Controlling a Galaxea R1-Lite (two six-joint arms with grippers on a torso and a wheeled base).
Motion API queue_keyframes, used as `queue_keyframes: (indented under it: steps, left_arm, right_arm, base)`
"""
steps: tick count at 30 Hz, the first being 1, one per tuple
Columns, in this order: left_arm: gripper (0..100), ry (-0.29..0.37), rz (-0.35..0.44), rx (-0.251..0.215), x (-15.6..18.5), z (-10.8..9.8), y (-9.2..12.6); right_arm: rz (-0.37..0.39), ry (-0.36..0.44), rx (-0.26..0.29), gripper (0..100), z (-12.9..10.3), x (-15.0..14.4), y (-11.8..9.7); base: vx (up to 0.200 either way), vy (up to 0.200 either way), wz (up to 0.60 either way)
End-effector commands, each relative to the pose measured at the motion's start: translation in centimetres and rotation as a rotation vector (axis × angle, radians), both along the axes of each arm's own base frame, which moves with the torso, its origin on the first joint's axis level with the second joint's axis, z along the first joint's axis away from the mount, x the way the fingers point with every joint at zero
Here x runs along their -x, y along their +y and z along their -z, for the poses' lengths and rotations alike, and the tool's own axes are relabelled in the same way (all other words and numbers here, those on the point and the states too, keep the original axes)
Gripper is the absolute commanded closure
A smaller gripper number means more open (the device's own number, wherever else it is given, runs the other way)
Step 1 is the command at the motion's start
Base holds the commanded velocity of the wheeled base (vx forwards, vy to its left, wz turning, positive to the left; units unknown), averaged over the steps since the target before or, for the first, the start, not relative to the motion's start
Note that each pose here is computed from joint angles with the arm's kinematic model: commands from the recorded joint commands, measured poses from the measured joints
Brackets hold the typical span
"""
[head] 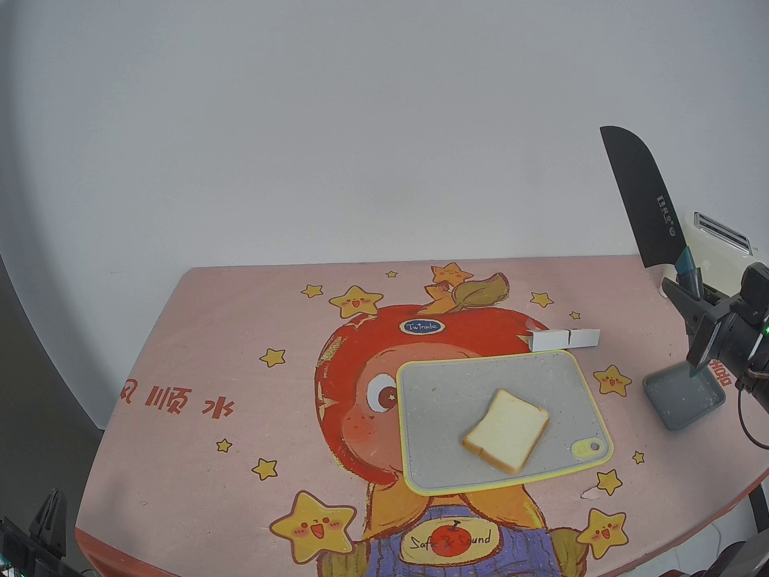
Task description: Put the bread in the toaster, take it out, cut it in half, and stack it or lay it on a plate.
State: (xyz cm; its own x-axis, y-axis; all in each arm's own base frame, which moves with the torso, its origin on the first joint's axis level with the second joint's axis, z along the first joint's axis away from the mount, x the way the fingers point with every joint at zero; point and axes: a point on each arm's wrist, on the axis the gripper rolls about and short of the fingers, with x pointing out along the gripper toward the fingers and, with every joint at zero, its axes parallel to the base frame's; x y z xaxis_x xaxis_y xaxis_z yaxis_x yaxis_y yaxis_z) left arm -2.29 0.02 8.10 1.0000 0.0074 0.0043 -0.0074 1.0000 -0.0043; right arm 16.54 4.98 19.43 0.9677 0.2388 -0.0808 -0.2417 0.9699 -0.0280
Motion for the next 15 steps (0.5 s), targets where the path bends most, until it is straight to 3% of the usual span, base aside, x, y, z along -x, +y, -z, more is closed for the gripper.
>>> queue_keyframes:
  steps: [1,7,11,13,15]
  left_arm:
    - [100,0.007,-0.002,0.000,-0.1,0.5,0.0]
    - [100,0.007,-0.002,0.000,-0.1,0.5,0.0]
    - [100,0.007,0.000,0.000,-0.1,0.5,0.0]
    - [100,0.007,-0.002,0.000,-0.1,0.5,0.0]
    - [100,0.007,-0.002,0.000,-0.1,0.5,0.0]
  right_arm:
    - [-0.046,0.015,0.022,100,0.7,0.5,0.0]
    - [-0.134,0.040,0.068,100,1.5,0.2,0.3]
    - [-0.142,-0.002,0.069,100,-0.3,-1.3,0.9]
    - [-0.147,0.006,0.070,100,-1.0,-1.9,1.1]
    - [-0.184,0.072,0.089,100,-1.6,-2.1,1.7]
  base:
    - [0.000,0.000,0.00]
    - [0.000,0.000,0.00]
    - [0.000,0.000,0.00]
    - [0.000,0.000,0.00]
    - [0.000,0.000,0.00]
